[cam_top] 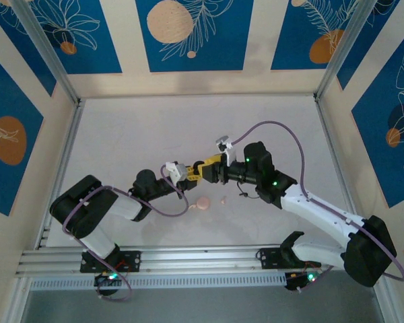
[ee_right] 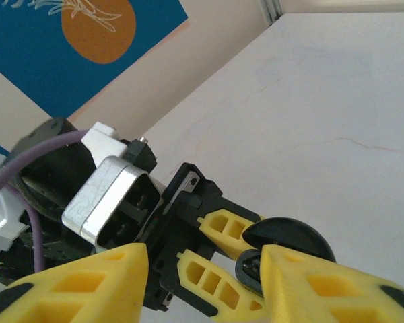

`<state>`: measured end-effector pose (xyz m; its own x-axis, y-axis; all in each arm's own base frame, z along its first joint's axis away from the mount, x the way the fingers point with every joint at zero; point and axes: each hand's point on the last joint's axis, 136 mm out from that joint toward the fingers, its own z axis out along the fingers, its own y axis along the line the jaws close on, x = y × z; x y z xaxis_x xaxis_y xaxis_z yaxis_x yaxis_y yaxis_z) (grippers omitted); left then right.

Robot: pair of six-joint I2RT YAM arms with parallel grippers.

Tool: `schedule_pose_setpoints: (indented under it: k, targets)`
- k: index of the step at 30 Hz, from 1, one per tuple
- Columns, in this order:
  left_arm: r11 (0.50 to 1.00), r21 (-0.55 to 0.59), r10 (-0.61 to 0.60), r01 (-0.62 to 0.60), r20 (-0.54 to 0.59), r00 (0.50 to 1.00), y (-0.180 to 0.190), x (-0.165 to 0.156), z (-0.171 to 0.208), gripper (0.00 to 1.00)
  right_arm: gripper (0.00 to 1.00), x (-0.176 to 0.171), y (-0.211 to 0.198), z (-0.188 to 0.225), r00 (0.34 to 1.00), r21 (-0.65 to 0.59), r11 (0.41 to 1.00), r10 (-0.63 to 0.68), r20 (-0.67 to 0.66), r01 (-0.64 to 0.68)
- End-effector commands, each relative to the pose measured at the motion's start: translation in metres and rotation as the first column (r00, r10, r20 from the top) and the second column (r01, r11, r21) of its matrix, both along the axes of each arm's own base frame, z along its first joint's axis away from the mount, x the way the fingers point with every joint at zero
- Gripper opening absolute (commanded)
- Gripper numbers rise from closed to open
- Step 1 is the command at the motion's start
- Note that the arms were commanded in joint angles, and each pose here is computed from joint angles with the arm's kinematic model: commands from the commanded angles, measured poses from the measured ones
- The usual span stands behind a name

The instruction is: Insert wireless bluetooth earbuds into charging case

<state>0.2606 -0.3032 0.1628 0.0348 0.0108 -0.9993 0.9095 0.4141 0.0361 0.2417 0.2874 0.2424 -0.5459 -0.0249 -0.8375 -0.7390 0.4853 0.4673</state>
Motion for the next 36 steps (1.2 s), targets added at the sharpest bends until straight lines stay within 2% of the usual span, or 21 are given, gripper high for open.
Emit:
schedule_pose_setpoints:
  k: [1, 6, 12, 14, 19, 27, 31, 36]
  targets:
    - [0.998, -0.021, -0.059, 0.06, 0.058, 0.997, -0.003, -0.013, 0.011, 0.08, 0.44, -0.008, -0.006, 0.005, 0.997, 0.002, 0.999, 0.045, -0.061, -0.045]
    - [0.986, -0.01, -0.163, 0.165, 0.092, 0.982, -0.008, -0.031, 0.014, 0.09, 0.42, -0.002, -0.026, -0.004, 0.987, -0.041, 0.999, 0.018, -0.162, -0.025]
    - [0.979, 0.01, -0.201, 0.202, 0.105, 0.974, -0.008, -0.04, 0.008, 0.09, 0.42, 0.006, -0.063, -0.029, 0.931, -0.156, 0.986, -0.106, -0.35, 0.053]
    - [0.978, 0.015, -0.208, 0.207, 0.106, 0.972, -0.007, -0.042, 0.007, 0.09, 0.42, 0.012, -0.077, -0.043, 0.886, -0.194, 0.976, -0.172, -0.43, 0.095]
    - [0.978, 0.021, -0.208, 0.207, 0.106, 0.972, -0.007, -0.043, 0.005, 0.09, 0.41, 0.013, -0.108, -0.084, 0.71, -0.301, 0.942, -0.315, -0.63, 0.152]
    - [0.985, 0.028, -0.174, 0.172, 0.115, 0.978, -0.005, -0.038, 0.003, 0.09, 0.42, -0.018, -0.144, -0.15, 0.463, -0.541, 0.835, -0.521, -0.717, 0.101]
    - [0.986, 0.031, -0.167, 0.164, 0.11, 0.98, -0.004, -0.037, 0.001, 0.09, 0.43, -0.028, -0.15, -0.173, 0.387, -0.579, 0.811, -0.563, -0.73, 0.086]
    - [0.987, 0.027, -0.158, 0.156, 0.102, 0.982, -0.003, -0.037, 0.001, 0.09, 0.48, -0.031, -0.146, -0.192, 0.339, -0.582, 0.81, -0.57, -0.749, 0.074]
